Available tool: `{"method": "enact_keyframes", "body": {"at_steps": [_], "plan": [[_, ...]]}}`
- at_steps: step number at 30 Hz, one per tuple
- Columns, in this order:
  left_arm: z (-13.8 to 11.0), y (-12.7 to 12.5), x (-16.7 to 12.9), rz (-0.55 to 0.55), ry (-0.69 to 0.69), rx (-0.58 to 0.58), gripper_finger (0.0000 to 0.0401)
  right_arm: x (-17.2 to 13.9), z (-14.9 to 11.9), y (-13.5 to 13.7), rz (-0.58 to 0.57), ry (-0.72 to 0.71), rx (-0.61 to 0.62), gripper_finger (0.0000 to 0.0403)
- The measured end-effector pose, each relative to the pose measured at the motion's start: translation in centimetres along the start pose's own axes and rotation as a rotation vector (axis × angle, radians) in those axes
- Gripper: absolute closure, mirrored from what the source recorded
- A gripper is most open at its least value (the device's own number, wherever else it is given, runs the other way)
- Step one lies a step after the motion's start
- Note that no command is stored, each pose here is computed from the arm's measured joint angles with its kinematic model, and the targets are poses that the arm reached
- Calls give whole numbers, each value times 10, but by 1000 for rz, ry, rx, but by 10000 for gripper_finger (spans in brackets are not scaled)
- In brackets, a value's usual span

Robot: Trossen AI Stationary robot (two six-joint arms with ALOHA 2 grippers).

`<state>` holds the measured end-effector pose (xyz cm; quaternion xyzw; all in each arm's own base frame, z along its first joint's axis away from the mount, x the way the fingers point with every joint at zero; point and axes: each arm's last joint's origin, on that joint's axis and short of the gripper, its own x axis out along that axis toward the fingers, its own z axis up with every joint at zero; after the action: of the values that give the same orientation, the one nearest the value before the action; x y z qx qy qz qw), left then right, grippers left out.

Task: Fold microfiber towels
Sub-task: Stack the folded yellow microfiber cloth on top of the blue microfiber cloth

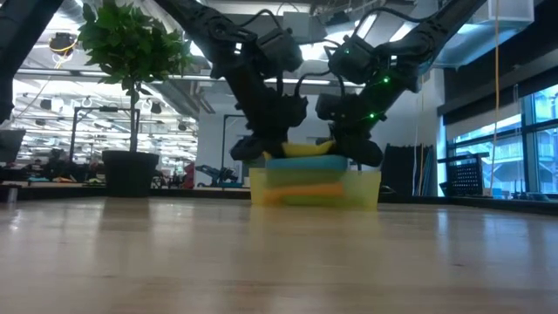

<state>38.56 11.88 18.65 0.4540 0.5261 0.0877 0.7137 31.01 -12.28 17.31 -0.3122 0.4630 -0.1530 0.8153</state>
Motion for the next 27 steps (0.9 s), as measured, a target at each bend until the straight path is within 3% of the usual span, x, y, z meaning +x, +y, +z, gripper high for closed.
{"method": "enact_keyframes", "body": {"at_steps": [3,8,15,21,27], "plan": [[0,-3,0,-38,-17,17,366,0,-1,3,47,-2,2,345],[-1,-3,-3,-49,-12,-6,323,-3,-4,4,64,23,49,257],[5,2,-25,8,-1,-15,287,-20,1,3,5,68,46,154],[1,10,-48,16,-12,-61,286,-57,6,-8,12,-12,113,135],[-4,24,-75,-53,-196,-258,288,-88,9,-23,133,-222,258,136]]}}
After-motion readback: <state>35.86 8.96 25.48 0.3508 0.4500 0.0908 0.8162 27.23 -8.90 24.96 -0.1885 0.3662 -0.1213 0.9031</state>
